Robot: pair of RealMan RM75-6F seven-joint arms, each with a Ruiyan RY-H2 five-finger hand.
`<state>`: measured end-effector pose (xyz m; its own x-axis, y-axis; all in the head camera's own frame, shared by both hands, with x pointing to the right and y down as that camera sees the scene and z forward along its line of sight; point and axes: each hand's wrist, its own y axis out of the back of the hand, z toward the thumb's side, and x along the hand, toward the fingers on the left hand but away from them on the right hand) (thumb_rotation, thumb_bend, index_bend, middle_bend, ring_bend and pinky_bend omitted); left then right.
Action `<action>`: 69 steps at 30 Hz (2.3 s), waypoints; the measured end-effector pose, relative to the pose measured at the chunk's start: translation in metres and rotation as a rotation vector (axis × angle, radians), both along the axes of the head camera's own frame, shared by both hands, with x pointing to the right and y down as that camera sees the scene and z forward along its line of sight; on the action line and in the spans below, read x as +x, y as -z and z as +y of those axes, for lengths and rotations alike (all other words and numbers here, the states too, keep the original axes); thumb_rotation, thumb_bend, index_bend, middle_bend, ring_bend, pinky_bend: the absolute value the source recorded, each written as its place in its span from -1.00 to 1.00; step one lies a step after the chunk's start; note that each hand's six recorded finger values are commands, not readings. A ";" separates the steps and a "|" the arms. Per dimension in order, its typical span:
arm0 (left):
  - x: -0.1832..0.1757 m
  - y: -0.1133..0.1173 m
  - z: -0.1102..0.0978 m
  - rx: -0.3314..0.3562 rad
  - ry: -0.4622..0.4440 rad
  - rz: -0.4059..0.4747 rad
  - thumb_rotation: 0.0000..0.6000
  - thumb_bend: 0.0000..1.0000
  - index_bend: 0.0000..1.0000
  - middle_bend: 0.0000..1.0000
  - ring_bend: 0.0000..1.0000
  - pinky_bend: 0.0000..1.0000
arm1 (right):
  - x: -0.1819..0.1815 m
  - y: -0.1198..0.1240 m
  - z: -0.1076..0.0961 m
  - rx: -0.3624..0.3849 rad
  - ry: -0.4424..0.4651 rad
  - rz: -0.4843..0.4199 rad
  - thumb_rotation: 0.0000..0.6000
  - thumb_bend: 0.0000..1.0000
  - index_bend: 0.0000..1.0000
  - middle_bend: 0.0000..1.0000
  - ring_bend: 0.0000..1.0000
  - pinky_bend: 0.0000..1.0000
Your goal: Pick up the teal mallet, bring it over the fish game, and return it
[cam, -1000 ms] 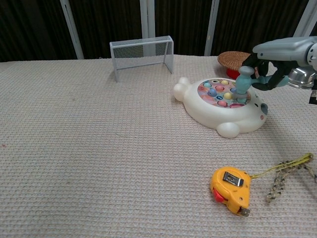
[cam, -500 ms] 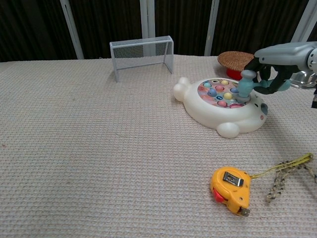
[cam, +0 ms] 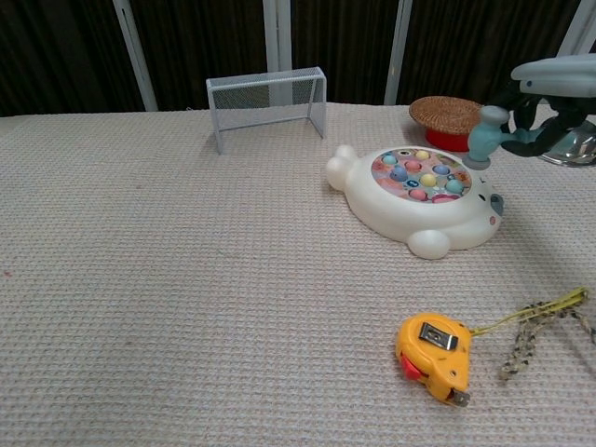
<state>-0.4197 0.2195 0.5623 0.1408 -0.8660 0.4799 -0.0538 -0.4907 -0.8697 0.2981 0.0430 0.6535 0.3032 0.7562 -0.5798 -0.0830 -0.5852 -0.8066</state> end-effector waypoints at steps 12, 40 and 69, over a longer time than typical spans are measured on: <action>-0.001 0.005 0.004 0.006 0.006 -0.008 1.00 -1.00 -1.00 -1.00 -1.00 -1.00 | 0.059 -0.024 0.030 -0.043 -0.104 0.019 1.00 0.56 0.96 0.68 0.20 -0.26; 0.004 0.013 0.007 0.020 0.001 -0.012 1.00 -1.00 -1.00 -1.00 -1.00 -1.00 | 0.130 -0.072 0.074 -0.128 -0.242 0.032 1.00 0.21 0.37 0.30 -0.23 -0.55; 0.004 0.011 0.006 0.019 0.004 -0.012 1.00 -1.00 -1.00 -1.00 -1.00 -1.00 | 0.133 -0.074 0.074 -0.169 -0.269 0.050 1.00 -0.20 0.18 0.16 -0.35 -0.69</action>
<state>-0.4158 0.2251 0.5513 0.1311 -0.8754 0.4652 -0.0453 -0.4740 -0.8793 0.4307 0.1167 0.7277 0.0730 0.6970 -0.7133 0.0559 -0.7170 -0.6948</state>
